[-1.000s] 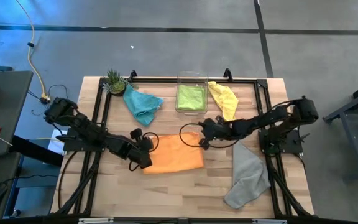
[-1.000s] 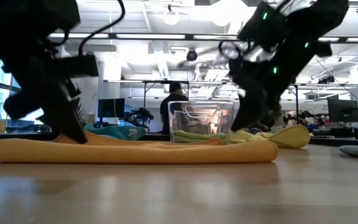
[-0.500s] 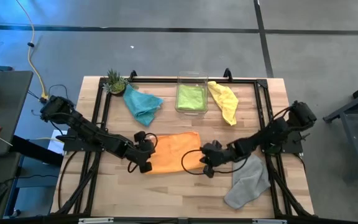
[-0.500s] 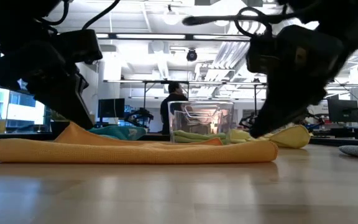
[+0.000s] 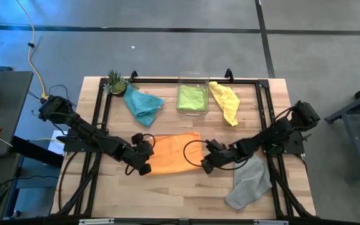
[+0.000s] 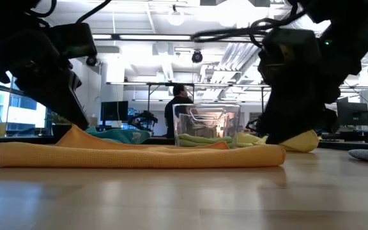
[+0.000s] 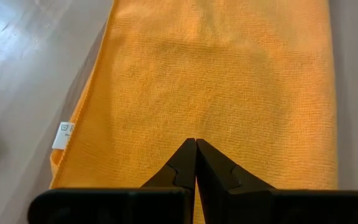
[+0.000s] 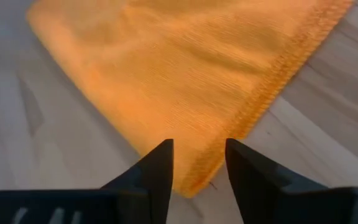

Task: Fold microfiber towels
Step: Fold the orange microfiber cloth

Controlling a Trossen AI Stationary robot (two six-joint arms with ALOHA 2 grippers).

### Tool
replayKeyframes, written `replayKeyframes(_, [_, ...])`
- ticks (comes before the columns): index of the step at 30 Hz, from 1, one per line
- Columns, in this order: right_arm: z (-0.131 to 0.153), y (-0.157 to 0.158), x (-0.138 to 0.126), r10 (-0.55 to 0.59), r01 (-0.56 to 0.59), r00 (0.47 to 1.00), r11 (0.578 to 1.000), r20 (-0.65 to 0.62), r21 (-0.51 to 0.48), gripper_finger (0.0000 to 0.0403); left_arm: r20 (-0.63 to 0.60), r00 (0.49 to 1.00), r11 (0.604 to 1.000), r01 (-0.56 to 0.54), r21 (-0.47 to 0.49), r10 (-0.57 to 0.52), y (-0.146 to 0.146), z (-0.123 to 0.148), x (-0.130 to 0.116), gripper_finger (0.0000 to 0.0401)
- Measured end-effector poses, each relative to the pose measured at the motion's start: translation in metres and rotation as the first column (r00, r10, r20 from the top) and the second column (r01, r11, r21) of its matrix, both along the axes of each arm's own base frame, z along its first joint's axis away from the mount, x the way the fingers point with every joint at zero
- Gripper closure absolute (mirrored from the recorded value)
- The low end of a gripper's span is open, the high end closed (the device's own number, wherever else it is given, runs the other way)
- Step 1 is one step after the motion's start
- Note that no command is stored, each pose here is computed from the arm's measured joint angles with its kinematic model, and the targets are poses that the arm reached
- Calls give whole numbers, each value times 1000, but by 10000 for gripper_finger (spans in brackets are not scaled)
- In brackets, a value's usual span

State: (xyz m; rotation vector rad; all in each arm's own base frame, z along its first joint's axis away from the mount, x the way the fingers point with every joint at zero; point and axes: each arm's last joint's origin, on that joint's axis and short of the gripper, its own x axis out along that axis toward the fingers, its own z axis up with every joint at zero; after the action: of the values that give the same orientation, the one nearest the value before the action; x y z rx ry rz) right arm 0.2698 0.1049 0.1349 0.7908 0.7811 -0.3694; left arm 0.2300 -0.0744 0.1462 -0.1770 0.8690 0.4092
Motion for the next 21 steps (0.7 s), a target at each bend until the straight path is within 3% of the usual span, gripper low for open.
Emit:
replayKeyframes(9, [-15, 1, 0, -42, 46, 997, 998, -64, 48, 287, 5, 1000, 1000, 7, 2, -7, -5, 0, -2, 401])
replayKeyframes(14, [-13, 4, 4, -15, 16, 1000, 998, -13, 65, 294, 6, 1000, 1000, 0, 5, 0, -6, 0, -3, 401])
replayKeyframes(21, [-13, 5, 5, -2, 3, 1000, 998, -13, 65, 361, 7, 1000, 1000, -3, 7, 3, -6, 0, -3, 401])
